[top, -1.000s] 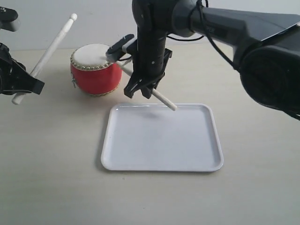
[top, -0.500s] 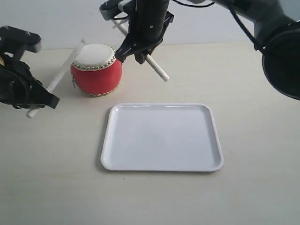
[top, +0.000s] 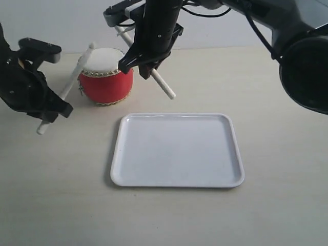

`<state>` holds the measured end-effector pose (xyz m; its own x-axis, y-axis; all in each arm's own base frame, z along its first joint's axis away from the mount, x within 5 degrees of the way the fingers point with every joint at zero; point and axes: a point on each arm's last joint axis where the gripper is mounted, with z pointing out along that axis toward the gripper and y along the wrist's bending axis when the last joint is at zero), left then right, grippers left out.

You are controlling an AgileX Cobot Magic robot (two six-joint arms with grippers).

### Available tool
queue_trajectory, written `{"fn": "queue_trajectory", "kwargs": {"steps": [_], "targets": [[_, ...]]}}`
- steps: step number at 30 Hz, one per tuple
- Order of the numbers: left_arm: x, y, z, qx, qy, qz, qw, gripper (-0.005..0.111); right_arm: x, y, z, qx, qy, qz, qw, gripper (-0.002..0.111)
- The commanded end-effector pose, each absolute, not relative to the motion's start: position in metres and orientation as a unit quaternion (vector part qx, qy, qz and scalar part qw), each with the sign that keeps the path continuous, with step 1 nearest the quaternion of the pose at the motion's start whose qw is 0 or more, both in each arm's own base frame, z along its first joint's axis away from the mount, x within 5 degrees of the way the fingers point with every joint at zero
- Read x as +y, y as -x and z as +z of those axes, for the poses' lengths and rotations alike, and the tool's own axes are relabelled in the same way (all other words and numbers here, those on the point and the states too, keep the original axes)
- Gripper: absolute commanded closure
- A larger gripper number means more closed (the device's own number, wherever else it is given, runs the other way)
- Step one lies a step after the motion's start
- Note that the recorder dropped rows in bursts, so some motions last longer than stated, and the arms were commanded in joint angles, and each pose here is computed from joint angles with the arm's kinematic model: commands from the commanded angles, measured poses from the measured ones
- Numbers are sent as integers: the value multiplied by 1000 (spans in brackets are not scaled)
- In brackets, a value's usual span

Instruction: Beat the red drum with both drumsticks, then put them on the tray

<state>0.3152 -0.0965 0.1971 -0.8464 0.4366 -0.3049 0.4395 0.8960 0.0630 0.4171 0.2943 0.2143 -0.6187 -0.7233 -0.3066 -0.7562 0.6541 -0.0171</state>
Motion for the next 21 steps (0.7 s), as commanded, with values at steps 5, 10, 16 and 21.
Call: {"fn": "queue_trajectory", "kwargs": {"steps": [5, 10, 16, 21], "targets": [[-88, -288, 260, 954, -205, -15, 219, 107, 312, -415, 139, 886, 455, 29, 79, 108], [-86, -282, 264, 950, -205, -17, 236, 107, 313, -414, 141, 883, 460, -25, 91, 108], [-90, -293, 235, 950, -205, -17, 235, 107, 311, -408, 207, 882, 446, -4, 152, 108], [-95, -310, 195, 957, -212, -13, 198, 107, 305, -399, 258, 876, 440, 10, 200, 108]]}}
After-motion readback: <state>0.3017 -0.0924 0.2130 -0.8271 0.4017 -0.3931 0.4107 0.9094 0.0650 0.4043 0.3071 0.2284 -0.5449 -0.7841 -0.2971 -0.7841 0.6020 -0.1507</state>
